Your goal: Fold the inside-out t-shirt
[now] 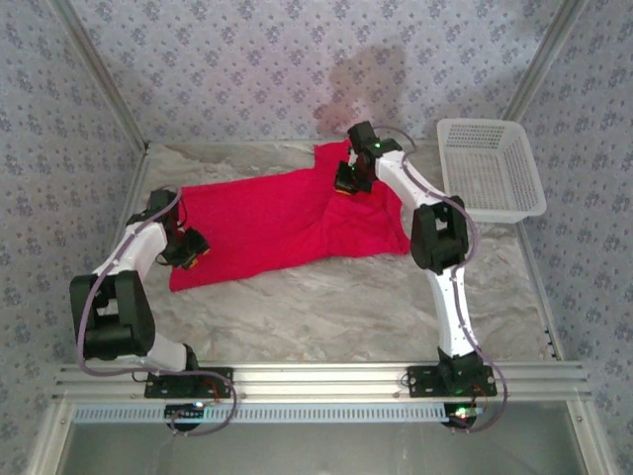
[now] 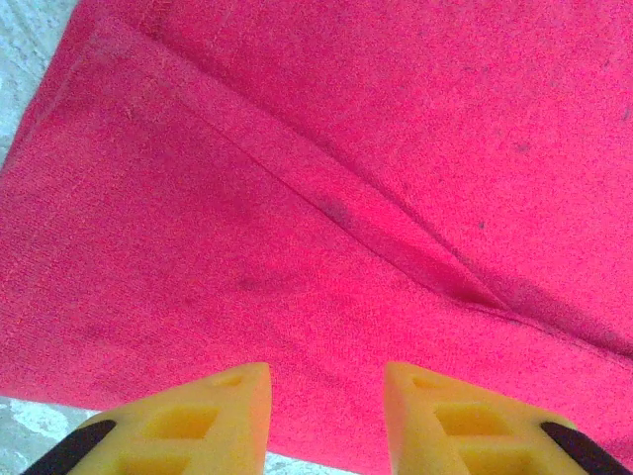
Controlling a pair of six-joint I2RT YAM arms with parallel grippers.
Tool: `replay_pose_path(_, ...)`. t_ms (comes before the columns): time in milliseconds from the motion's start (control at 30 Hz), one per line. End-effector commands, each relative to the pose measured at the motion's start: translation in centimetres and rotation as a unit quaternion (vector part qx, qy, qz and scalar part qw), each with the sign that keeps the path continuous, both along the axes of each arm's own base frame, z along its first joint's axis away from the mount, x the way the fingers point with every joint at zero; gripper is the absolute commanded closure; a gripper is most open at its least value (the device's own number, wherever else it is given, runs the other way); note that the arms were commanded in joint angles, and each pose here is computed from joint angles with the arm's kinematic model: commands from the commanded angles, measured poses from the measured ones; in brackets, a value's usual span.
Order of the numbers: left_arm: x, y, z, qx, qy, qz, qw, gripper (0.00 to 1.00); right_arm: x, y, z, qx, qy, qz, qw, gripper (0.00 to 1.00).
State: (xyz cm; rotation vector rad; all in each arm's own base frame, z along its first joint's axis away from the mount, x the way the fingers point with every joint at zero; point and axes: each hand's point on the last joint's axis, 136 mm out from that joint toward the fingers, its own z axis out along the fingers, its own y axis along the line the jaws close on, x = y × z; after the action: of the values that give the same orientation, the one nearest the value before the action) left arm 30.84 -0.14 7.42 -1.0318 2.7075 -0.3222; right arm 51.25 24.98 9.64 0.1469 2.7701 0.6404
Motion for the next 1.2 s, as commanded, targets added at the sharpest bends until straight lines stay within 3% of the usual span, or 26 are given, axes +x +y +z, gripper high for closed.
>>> replay_pose_path(0, 0.2, 0.1, 0.1, 0.008, 0.006, -0.008, 1.0, 0.65, -0.8, 0.3, -0.7, -0.006, 0.043, 0.012, 0.999, 0.69)
replay_pose_path(33, 0.3, 0.1, 0.2, 0.007, 0.006, -0.008, 1.0, 0.65, -0.9, 0.2, -0.1, -0.008, 0.041, 0.015, 0.999, 0.55)
replay_pose_path(67, 0.4, 0.0, 0.3, 0.006, 0.003, -0.009, 1.0, 0.65, -1.2, -0.2, 0.4, -0.016, 0.038, 0.019, 0.999, 0.48)
replay_pose_path(133, 0.6, -0.2, 0.7, 0.001, -0.004, -0.007, 1.0, 0.65, -2.3, -1.1, 1.2, -0.039, 0.034, 0.032, 0.998, 0.44)
replay_pose_path(267, 0.7, -0.9, 1.0, -0.022, -0.016, -0.004, 1.0, 0.65, -6.4, -3.3, 1.0, -0.062, 0.044, 0.034, 0.997, 0.43)
replay_pose_path(433, 0.4, -2.1, -1.1, -0.061, -0.02, 0.003, 0.998, 0.65, -11.3, -4.0, -1.0, -0.016, 0.06, 0.02, 0.998, 0.44)
replay_pose_path(567, 0.2, -1.1, -3.7, -0.067, 0.008, 0.017, 0.998, 0.66, -12.5, -5.6, -4.5, 0.0, 0.096, -0.012, 0.995, 0.45)
replay_pose_path(833, -0.6, 5.1, -6.3, -0.048, 0.048, 0.091, 0.994, 0.66, -18.1, -12.9, -10.3, -0.081, 0.184, -0.09, 0.975, 0.54)
replay_pose_path(967, -0.8, 6.3, -6.7, -0.029, 0.065, 0.089, 0.993, 0.66, -22.1, -14.9, -10.3, -0.124, 0.196, -0.089, 0.969, 0.56)
replay_pose_path(1167, -0.9, 6.9, -5.4, -0.002, 0.067, 0.079, 0.995, 0.67, -26.0, -14.6, -8.9, -0.139, 0.196, -0.068, 0.968, 0.57)
